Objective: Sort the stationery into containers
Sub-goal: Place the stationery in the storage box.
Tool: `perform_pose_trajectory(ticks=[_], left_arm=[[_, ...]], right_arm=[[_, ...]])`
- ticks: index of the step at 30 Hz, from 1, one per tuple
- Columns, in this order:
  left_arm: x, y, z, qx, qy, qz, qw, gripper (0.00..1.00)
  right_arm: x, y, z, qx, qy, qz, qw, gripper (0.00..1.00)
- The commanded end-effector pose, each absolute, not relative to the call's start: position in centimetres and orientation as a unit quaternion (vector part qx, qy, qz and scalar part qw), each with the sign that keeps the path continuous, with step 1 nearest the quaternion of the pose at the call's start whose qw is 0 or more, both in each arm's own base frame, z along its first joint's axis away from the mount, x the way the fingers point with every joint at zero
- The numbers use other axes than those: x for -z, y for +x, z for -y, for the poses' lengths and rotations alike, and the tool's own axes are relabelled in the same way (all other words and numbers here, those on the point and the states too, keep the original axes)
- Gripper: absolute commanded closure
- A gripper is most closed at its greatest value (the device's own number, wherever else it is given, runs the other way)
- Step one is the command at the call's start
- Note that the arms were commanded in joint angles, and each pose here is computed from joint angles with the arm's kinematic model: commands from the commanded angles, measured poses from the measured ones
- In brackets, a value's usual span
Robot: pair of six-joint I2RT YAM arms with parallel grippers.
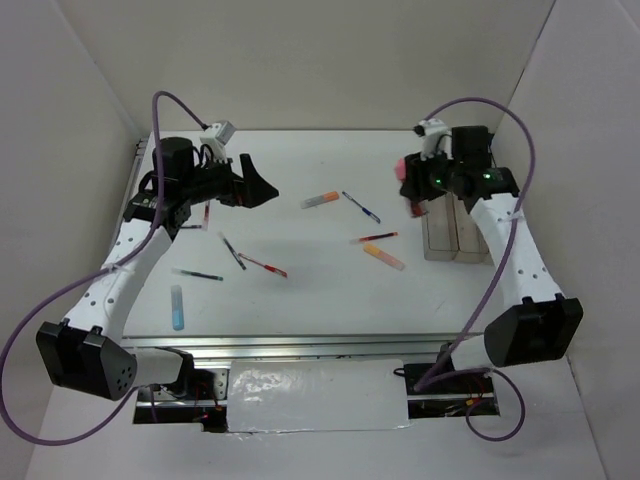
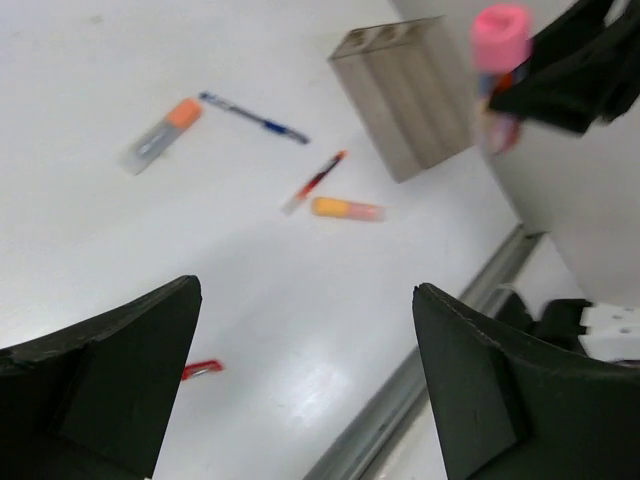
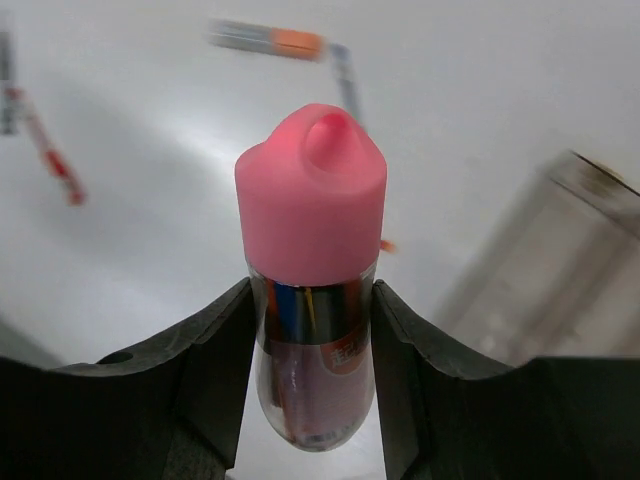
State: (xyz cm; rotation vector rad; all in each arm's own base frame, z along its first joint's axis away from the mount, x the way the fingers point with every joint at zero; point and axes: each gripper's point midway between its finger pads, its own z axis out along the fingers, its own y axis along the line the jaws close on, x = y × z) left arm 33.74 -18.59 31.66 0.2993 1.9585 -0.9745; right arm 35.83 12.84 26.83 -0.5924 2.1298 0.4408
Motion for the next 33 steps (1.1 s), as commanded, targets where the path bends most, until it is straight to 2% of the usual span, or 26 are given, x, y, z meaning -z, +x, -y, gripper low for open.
perform_pose_trajectory(ticks=[1,6,7,12,23,33], left_arm=[[-29.2,34.9,16.2,0.297,0.127,-0.827,0.46,0.01],[-27.2,34.7,15.9,0.278,0.129,-0.836,0.455,0.01],[-27.0,34.7,15.8,0.274,0.128,-0.838,0.455,0.01],[-25.2,34.9,15.8,0.267,0.126,-0.848,0.441,0.01],[-23.0,35.2,15.3,0.249,0.123,-0.869,0.409,0.01],[-22.1,35.5,15.2,0.242,0.119,-0.879,0.394,0.01]], right_arm=[[-25.2,37.7,-2.0,-0.043,-0.179,-0.891,0.416,1.0],[-23.5,38.4,8.8,0.049,-0.125,-0.919,0.37,1.0],[-21.8,37.9,11.1,0.055,-0.103,-0.934,0.339,1.0],[-19.5,38.6,16.2,0.101,-0.075,-0.95,0.286,1.0],[-15.7,41.2,20.3,0.144,-0.055,-0.962,0.225,0.91],[-12.9,41.6,20.8,0.144,-0.019,-0.971,0.192,0.9]])
